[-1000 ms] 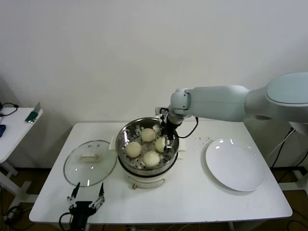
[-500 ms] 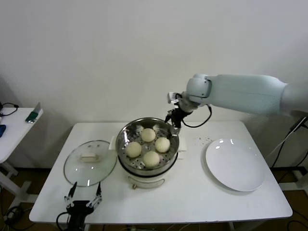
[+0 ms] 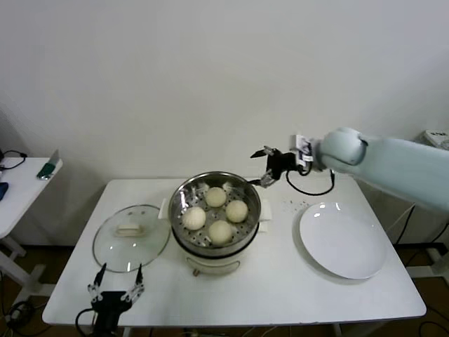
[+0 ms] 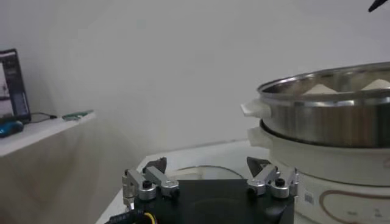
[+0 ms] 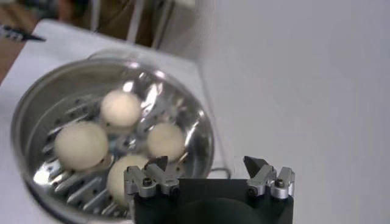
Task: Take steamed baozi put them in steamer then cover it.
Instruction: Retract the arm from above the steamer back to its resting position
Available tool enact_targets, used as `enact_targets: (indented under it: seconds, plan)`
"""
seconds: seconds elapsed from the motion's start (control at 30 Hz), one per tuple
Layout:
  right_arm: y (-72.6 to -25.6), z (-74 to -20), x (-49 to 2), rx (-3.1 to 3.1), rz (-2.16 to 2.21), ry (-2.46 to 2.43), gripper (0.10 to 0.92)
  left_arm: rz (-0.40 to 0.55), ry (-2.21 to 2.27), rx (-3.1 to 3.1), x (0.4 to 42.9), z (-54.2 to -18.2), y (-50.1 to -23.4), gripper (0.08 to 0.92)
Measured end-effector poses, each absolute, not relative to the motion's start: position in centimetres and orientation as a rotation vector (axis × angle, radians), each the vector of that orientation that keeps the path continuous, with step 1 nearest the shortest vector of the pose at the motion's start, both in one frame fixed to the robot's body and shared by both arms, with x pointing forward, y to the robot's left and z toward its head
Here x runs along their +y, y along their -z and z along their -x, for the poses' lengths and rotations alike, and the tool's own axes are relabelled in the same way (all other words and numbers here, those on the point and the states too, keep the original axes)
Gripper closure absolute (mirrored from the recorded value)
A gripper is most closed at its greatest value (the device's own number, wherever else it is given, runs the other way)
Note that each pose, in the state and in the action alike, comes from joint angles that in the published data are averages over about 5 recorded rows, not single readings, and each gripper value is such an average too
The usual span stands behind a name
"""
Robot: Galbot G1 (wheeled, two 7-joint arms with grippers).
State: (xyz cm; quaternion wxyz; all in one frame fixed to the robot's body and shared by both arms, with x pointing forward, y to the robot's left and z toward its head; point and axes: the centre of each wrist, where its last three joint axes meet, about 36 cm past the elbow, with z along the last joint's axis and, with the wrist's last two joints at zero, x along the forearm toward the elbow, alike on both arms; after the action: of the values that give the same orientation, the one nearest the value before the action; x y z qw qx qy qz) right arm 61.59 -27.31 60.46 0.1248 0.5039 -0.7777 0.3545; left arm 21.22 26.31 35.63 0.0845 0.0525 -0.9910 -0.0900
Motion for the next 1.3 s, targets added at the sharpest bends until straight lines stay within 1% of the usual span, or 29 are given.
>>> enact_targets:
  seconds: [0.33, 0.57, 0.73, 0.97, 1.13, 1.3]
  plan:
    - [-53.8, -57.2, -30.9, -2.684, -1.358, -0.785, 0.2, -0.176, 0.385, -2.975, 26.9, -21.9, -36.7, 0.177]
    - [-49.9, -53.9, -32.6, -2.887, -1.18, -0.613, 0.2, -0.171, 0.592, -2.961, 27.5, -22.5, -37.7, 0.177]
    - [-47.2, -51.3, -32.9, -2.982, -1.039, -0.472, 0.2, -0.172, 0.85, -2.912, 28.2, -23.4, -38.7, 0.177]
    - [-43.9, -47.4, -33.5, -3.06, -0.817, -0.267, 0.2, -0.146, 1.368, -2.702, 29.0, -24.4, -39.8, 0.177]
    - [-41.7, -44.7, -34.2, -3.098, -0.639, -0.153, 0.2, -0.129, 1.705, -2.491, 29.3, -25.5, -39.7, 0.177]
    - [-39.5, -42.0, -35.2, -3.093, -0.48, -0.091, 0.2, -0.11, 1.906, -2.342, 29.7, -27.0, -38.9, 0.177]
